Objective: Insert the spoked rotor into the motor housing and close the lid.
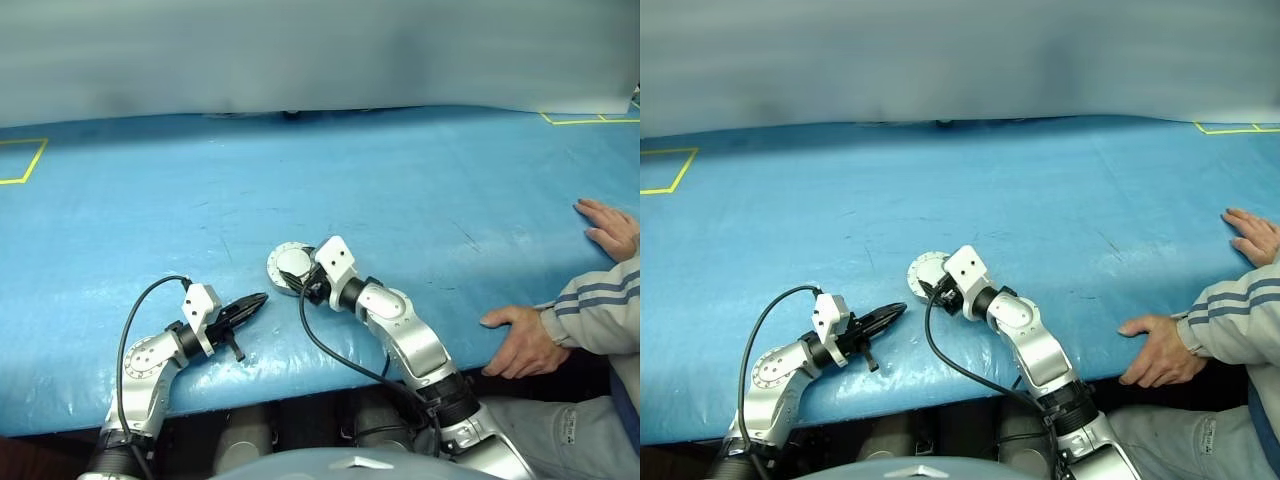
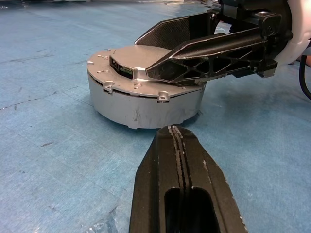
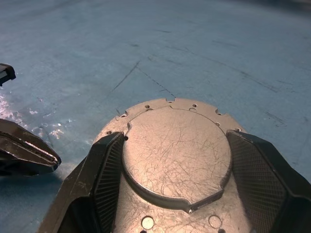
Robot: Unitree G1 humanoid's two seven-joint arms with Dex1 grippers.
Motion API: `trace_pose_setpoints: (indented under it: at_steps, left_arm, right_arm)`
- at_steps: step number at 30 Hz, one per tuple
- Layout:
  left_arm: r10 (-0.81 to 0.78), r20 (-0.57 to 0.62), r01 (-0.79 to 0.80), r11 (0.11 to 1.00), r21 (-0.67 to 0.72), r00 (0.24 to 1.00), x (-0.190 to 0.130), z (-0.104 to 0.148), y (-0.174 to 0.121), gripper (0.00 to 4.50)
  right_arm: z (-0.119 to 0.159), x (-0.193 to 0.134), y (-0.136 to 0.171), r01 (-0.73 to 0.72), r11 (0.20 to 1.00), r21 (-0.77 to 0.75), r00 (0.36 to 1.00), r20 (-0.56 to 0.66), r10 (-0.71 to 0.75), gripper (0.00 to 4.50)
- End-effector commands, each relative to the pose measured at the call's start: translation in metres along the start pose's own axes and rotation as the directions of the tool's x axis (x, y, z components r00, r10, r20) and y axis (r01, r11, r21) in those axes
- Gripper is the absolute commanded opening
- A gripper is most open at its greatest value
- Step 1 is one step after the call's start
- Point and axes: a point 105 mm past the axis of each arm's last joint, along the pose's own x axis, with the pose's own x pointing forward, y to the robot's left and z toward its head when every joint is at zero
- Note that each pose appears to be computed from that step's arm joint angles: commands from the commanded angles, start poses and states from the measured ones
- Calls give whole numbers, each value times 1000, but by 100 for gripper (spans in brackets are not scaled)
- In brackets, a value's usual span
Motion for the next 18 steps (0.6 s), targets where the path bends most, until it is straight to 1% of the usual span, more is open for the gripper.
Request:
trace_pose_setpoints:
  at_steps: [1, 11, 18]
  left_arm:
    - [10, 17, -10, 1000, 9, 1000, 0, 3, 1, 0]
    - [118, 100, -113, 992, -54, 988, 8, 20, 20, 0]
    - [102, 118, -95, 993, -68, 988, 15, 25, 18, 0]
  right_arm:
    - [-10, 0, 2, -12, 1000, 9, 999, -44, 13, 297]
    - [-24, -3, 0, -21, 999, 25, 995, -96, 24, 297]
    - [-31, -4, -2, -14, 1000, 18, 993, -121, 16, 297]
